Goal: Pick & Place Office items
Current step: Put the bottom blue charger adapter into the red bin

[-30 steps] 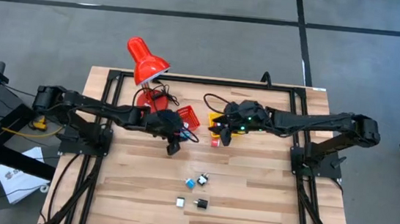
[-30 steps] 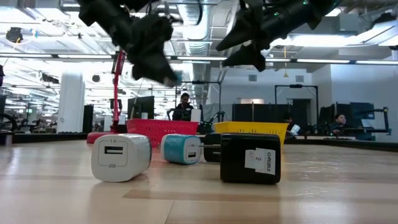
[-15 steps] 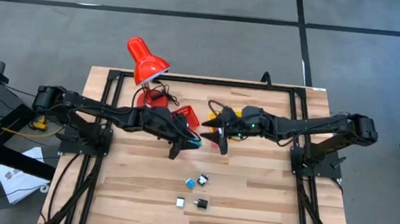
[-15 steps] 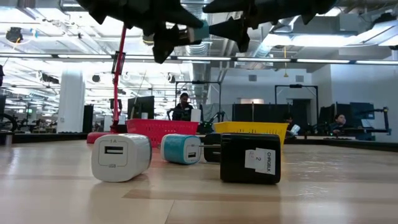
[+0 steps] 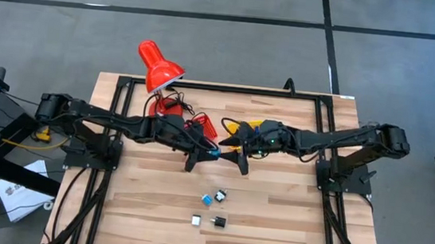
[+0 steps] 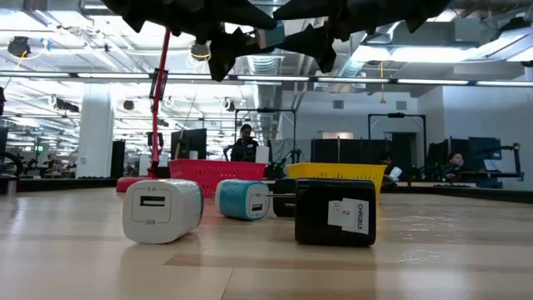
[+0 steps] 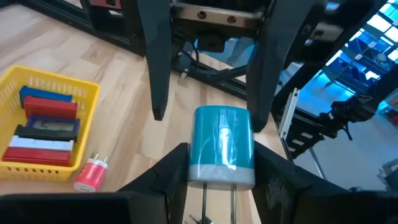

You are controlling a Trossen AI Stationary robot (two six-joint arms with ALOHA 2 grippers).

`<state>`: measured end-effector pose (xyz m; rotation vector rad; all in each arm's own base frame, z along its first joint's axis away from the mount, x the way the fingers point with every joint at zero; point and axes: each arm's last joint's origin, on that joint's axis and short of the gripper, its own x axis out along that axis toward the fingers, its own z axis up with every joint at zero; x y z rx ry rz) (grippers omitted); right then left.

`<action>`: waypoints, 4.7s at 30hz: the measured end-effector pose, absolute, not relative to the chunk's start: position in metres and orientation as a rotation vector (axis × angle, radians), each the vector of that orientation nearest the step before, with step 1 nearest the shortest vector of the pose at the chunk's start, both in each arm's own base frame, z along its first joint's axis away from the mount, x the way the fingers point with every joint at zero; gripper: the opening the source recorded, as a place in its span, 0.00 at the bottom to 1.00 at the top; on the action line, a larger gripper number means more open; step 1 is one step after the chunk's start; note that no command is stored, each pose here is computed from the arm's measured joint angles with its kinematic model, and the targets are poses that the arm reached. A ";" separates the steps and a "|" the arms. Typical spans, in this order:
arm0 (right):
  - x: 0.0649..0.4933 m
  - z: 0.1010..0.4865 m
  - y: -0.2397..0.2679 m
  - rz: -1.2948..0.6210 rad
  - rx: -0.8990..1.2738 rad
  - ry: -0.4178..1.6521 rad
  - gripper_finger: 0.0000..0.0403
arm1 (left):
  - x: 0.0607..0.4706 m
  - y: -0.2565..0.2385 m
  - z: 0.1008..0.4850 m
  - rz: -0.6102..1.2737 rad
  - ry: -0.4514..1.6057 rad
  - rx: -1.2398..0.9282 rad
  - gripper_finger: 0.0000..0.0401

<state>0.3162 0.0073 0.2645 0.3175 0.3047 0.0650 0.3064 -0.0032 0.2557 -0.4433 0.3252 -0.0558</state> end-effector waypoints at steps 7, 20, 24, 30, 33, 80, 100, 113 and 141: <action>0.316 0.263 0.015 0.111 0.208 0.314 0.54 | 0.307 -0.004 0.258 -0.083 0.306 -0.470 0.34; 0.320 0.288 0.002 -0.004 0.236 0.183 0.54 | 0.306 -0.006 0.258 -0.139 0.323 -0.450 0.34; 0.322 0.296 0.005 0.029 0.233 0.161 0.54 | 0.306 -0.006 0.258 -0.158 0.326 -0.455 0.34; 0.322 0.297 0.004 0.040 0.166 0.229 0.42 | 0.306 -0.007 0.259 -0.171 0.327 -0.506 0.34; 0.322 0.298 0.005 0.059 0.101 0.241 0.23 | 0.306 -0.007 0.259 -0.164 0.330 -0.546 0.34; 0.321 0.295 0.022 0.215 0.170 0.319 0.00 | 0.308 -0.005 0.266 -0.207 0.287 -0.684 0.36; 0.319 0.294 0.038 0.276 0.172 0.337 0.00 | 0.308 -0.001 0.266 -0.182 0.270 -0.681 0.36; 0.318 0.293 0.038 0.300 0.141 0.346 0.00 | 0.309 0.004 0.271 -0.168 0.214 -0.680 0.36; 0.236 0.290 -0.013 0.104 0.292 0.311 0.00 | 0.273 0.053 0.215 0.584 0.712 -0.495 0.36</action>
